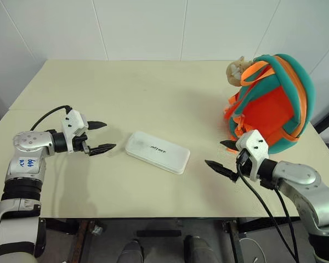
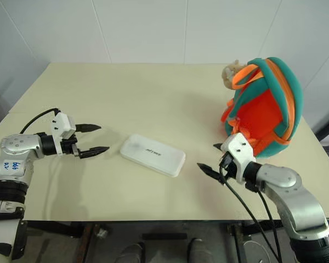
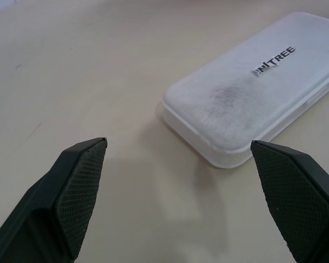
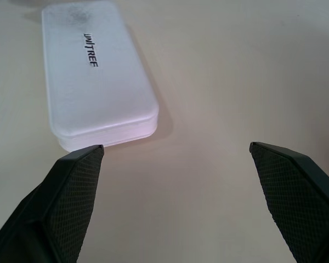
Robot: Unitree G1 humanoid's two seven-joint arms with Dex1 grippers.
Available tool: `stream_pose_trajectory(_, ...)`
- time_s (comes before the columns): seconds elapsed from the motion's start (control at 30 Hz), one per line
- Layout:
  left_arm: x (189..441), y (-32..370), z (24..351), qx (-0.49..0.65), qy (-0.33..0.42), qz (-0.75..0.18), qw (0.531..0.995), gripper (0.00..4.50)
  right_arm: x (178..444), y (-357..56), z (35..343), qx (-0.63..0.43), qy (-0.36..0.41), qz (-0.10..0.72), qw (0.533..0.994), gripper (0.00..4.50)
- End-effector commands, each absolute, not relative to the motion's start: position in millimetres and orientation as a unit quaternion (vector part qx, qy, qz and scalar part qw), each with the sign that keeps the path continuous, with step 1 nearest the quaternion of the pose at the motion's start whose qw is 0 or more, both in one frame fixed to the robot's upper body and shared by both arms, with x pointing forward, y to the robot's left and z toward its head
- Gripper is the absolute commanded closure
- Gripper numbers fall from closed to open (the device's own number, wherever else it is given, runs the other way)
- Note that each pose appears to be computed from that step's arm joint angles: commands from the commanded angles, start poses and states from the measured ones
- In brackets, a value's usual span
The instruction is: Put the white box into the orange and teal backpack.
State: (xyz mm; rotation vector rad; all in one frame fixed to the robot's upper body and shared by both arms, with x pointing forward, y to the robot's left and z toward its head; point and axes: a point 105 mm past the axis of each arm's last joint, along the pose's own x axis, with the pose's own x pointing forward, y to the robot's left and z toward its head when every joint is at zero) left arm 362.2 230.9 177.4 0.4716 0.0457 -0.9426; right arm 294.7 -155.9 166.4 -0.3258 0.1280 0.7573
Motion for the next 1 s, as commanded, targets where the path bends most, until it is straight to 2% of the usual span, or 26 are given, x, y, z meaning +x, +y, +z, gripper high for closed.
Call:
stream_pose_trajectory(0.03,365.0,225.5,188.7,0.239,0.002,-0.448,0.862,0.01,298.3,-157.6,183.9,-0.154,0.04,0.351,0.923,0.0)
stream_pose_trajectory(0.43,372.0,224.9,186.6,0.234,0.003,-0.427,0.873,0.01,311.2,-158.0,176.2,-0.198,0.073,0.303,0.929,0.0)
stream_pose_trajectory(0.47,372.5,224.9,188.3,0.236,-0.002,-0.426,0.873,0.0,309.2,-154.4,174.4,-0.192,0.076,0.315,0.926,0.18)
stream_pose_trajectory(0.57,375.7,229.8,187.3,0.25,0.002,-0.415,0.875,0.6,304.2,-144.6,175.2,-0.153,0.084,0.342,0.923,0.86)
stream_pose_trajectory(0.9,390.3,224.8,191.0,0.247,-0.009,-0.4,0.883,3.73,312.7,-135.8,179.8,-0.157,0.062,0.343,0.924,4.27)
stream_pose_trajectory(0.93,392.8,224.0,190.3,0.24,-0.011,-0.395,0.887,4.06,311.4,-135.4,174.3,-0.158,0.066,0.344,0.923,4.5)
stream_pose_trajectory(0.97,394.6,223.5,189.8,0.235,-0.013,-0.392,0.889,4.36,310.5,-135.3,170.2,-0.159,0.069,0.344,0.923,4.5)
stream_pose_trajectory(1.0,395.7,223.5,188.7,0.232,-0.014,-0.389,0.891,4.46,309.7,-134.7,166.6,-0.16,0.072,0.344,0.922,4.5)
